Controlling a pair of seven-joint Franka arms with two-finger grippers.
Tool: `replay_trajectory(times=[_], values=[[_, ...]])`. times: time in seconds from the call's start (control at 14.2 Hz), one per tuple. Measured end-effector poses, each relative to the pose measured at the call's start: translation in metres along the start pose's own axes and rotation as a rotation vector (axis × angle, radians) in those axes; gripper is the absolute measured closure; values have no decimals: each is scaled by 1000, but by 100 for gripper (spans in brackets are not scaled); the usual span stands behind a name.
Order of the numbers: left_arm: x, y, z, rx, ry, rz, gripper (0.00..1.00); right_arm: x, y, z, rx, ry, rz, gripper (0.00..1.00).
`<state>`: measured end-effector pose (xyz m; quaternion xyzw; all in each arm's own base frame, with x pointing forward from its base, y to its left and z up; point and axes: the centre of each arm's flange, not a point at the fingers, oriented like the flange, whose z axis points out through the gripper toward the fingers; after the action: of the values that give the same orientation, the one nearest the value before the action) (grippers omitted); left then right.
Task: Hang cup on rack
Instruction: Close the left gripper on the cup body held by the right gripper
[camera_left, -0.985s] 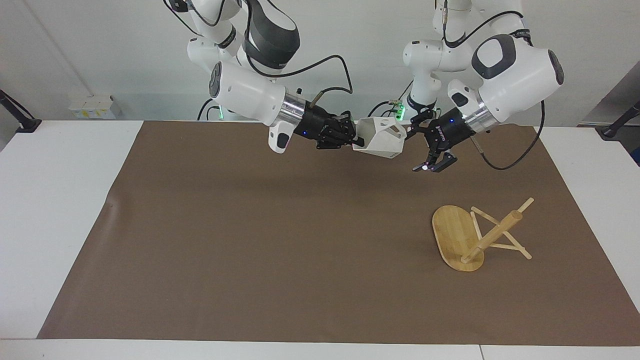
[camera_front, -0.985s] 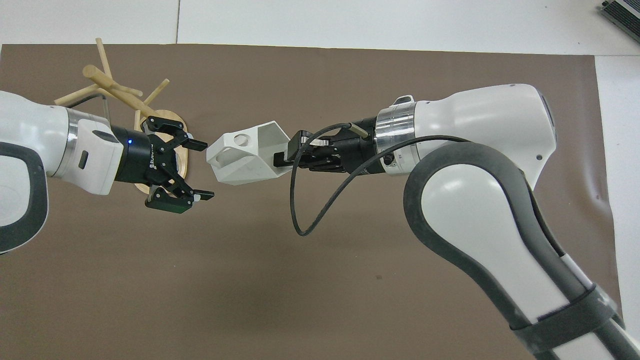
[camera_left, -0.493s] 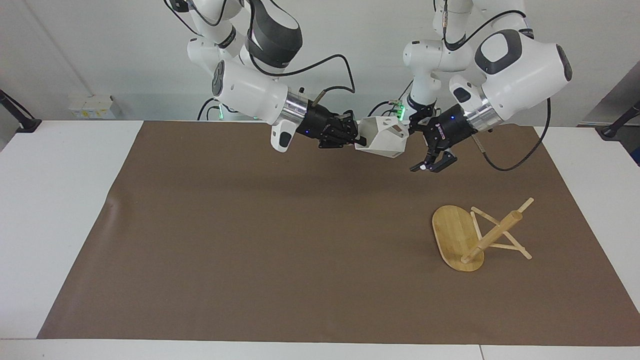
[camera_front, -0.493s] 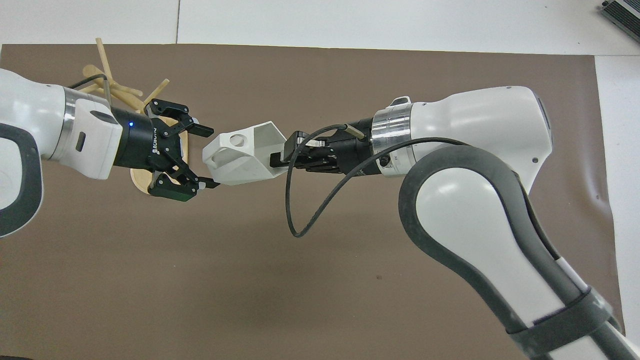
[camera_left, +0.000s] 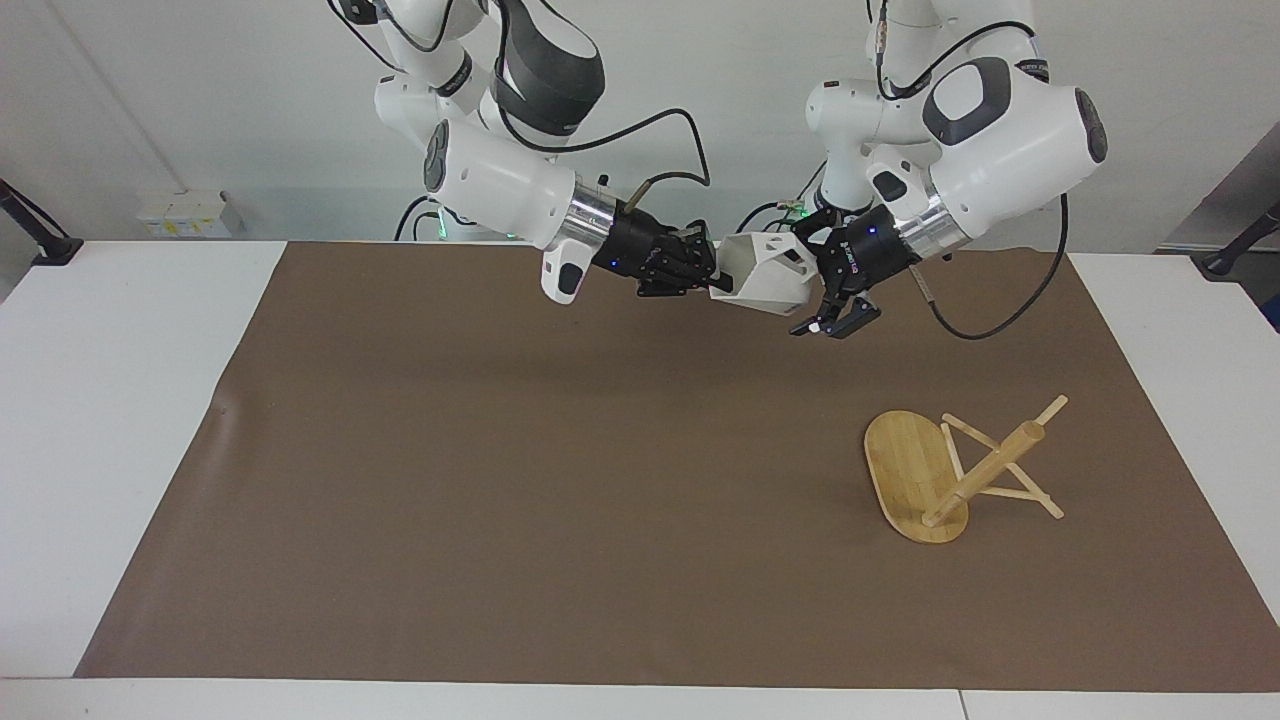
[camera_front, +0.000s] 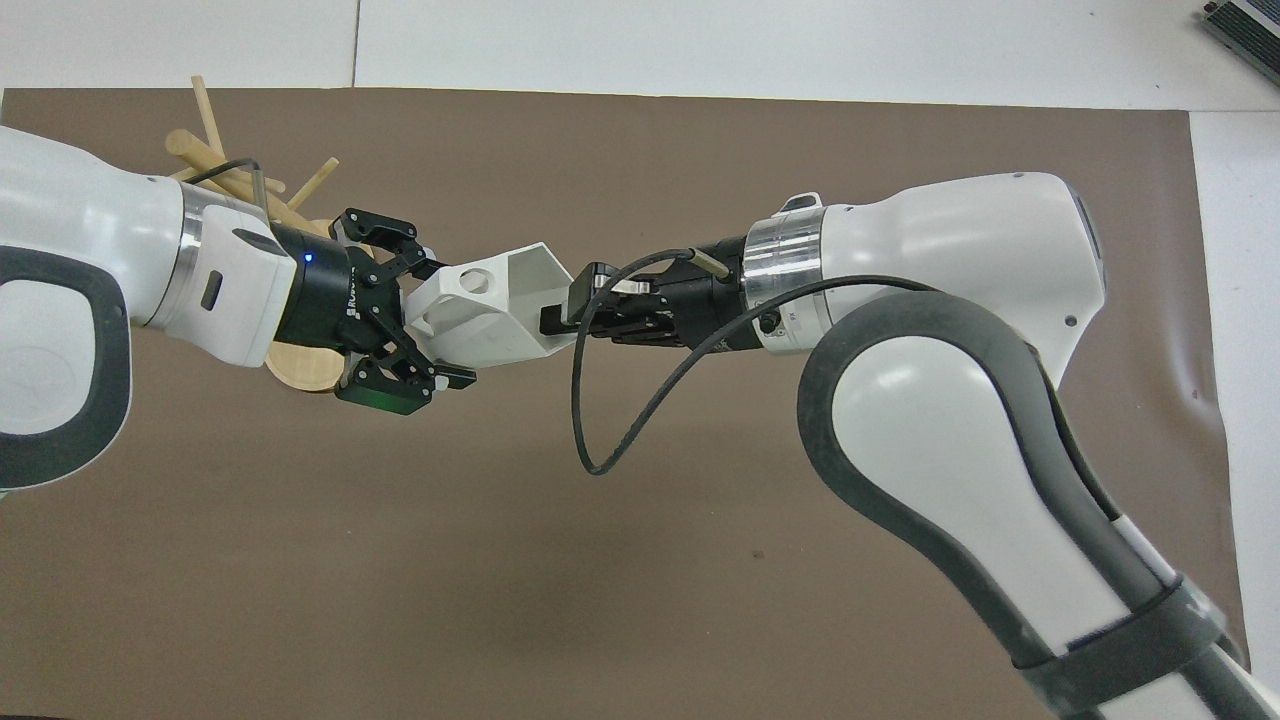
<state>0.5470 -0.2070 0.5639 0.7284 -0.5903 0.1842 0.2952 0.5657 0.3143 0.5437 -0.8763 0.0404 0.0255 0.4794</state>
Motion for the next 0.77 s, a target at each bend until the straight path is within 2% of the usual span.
replay_trajectory(times=[0.35,0.49,0.63,0.77], values=[[3,4,-5,7,4,4,0,0,0,0,0,0,0,96],[4,4,-6,9,4,-5,5,0,0,0,0,0,0,96],[5,9,-9,4,1,-29,29,1,1,-1,1,8,5,96],[5,10,-10,3,1,-30,31,1,0,-1,4,5,7,96]])
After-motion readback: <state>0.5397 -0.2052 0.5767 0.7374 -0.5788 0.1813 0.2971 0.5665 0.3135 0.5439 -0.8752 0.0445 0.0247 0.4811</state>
